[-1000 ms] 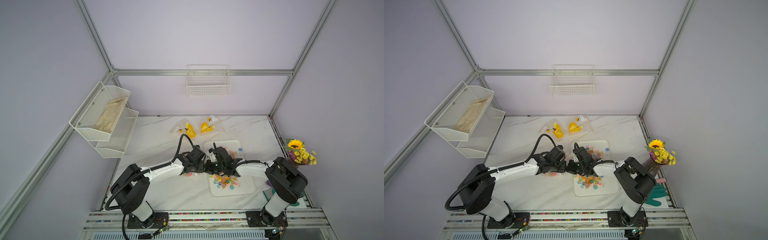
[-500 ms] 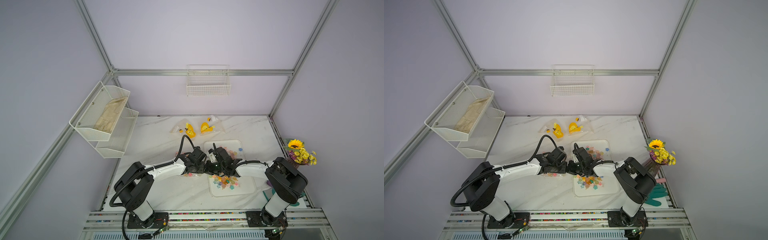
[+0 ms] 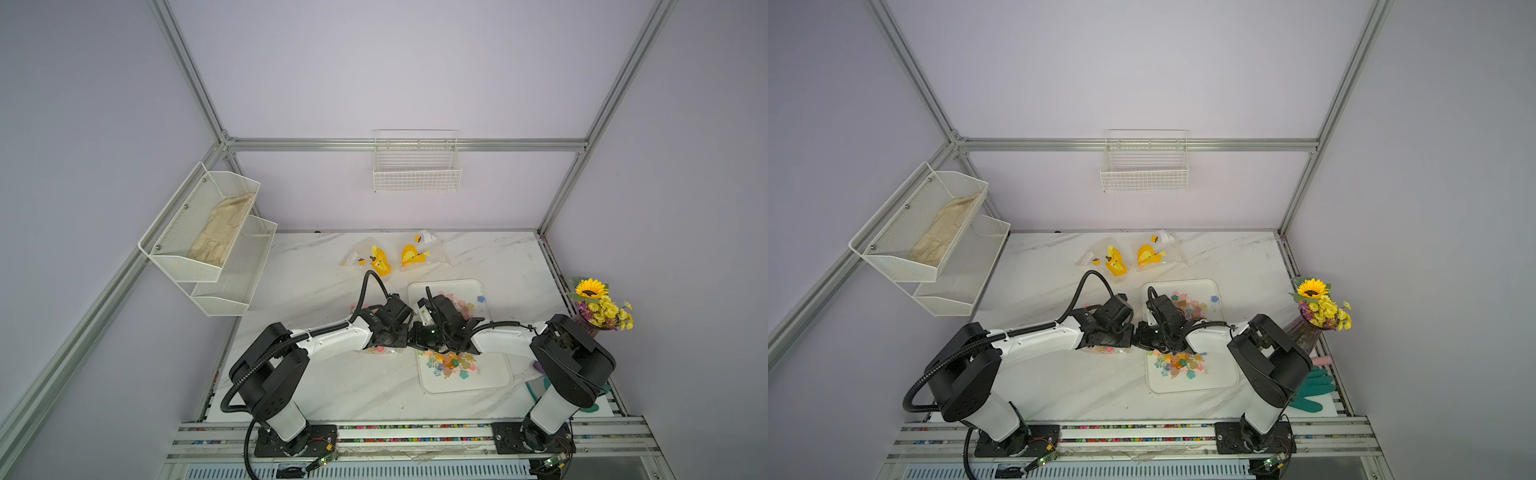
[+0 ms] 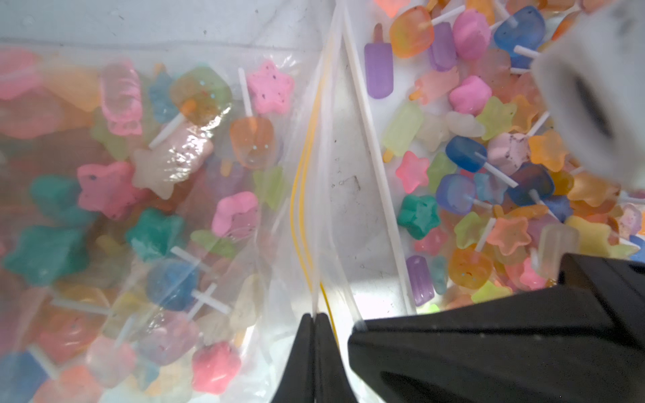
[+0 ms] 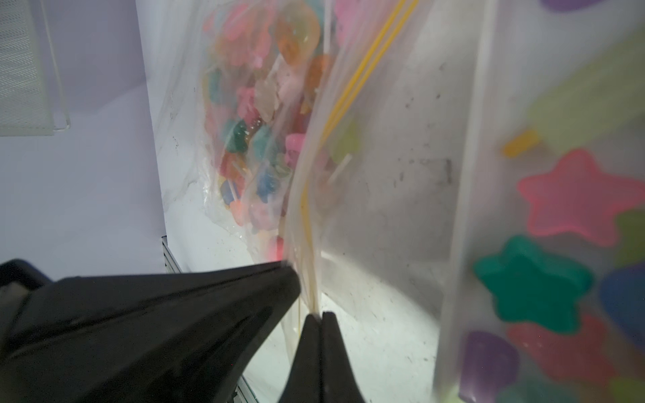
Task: Pour candies out of the ziploc bag
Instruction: Open the ziploc bag at the center of the board.
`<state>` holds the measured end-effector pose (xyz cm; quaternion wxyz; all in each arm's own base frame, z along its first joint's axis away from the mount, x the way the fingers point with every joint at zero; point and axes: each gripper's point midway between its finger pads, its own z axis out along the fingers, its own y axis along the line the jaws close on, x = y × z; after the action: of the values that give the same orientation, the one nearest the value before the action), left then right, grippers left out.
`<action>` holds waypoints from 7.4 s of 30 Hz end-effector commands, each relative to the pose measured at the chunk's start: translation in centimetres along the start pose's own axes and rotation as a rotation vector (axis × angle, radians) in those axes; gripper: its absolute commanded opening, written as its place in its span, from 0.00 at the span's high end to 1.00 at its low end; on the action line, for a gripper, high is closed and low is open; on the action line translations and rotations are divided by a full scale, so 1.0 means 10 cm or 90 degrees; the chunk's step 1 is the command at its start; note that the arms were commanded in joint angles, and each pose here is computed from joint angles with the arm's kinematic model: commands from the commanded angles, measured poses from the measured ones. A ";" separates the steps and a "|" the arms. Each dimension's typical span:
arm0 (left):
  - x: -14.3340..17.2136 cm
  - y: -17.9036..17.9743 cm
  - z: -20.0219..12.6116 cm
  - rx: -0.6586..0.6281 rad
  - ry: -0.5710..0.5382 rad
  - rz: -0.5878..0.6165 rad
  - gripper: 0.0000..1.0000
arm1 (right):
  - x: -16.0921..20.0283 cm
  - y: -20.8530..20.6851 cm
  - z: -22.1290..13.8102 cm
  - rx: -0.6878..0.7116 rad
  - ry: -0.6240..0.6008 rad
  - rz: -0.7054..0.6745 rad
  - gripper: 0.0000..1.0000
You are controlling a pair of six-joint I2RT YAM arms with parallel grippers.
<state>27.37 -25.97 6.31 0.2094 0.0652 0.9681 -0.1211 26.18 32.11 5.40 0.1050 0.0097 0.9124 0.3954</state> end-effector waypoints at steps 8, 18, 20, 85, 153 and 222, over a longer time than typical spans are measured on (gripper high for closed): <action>0.06 0.17 -0.13 -0.021 -0.019 0.005 1.00 | -0.06 -0.04 -0.05 0.036 -0.024 0.001 1.00; 0.08 0.26 -0.20 -0.037 -0.028 0.001 1.00 | -0.11 -0.11 -0.12 0.062 -0.051 0.020 1.00; 0.09 0.28 -0.21 -0.041 -0.029 -0.003 1.00 | -0.12 -0.09 -0.13 0.059 -0.054 0.016 1.00; -0.05 0.18 -0.26 -0.028 -0.038 -0.005 1.00 | -0.43 0.17 0.27 0.000 -0.061 -0.101 1.00; -0.66 -0.12 -0.19 0.026 -0.136 0.010 0.56 | -0.26 0.17 -0.03 -0.027 -0.082 -0.081 1.00; -0.53 0.27 -0.40 -0.021 -0.118 -0.001 1.00 | -0.61 0.38 0.14 -0.014 -0.102 -0.143 0.64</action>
<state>30.87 -22.80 11.41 0.2902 0.0539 0.9499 -0.1029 31.88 34.84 9.15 0.2276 -0.0547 0.8888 0.3939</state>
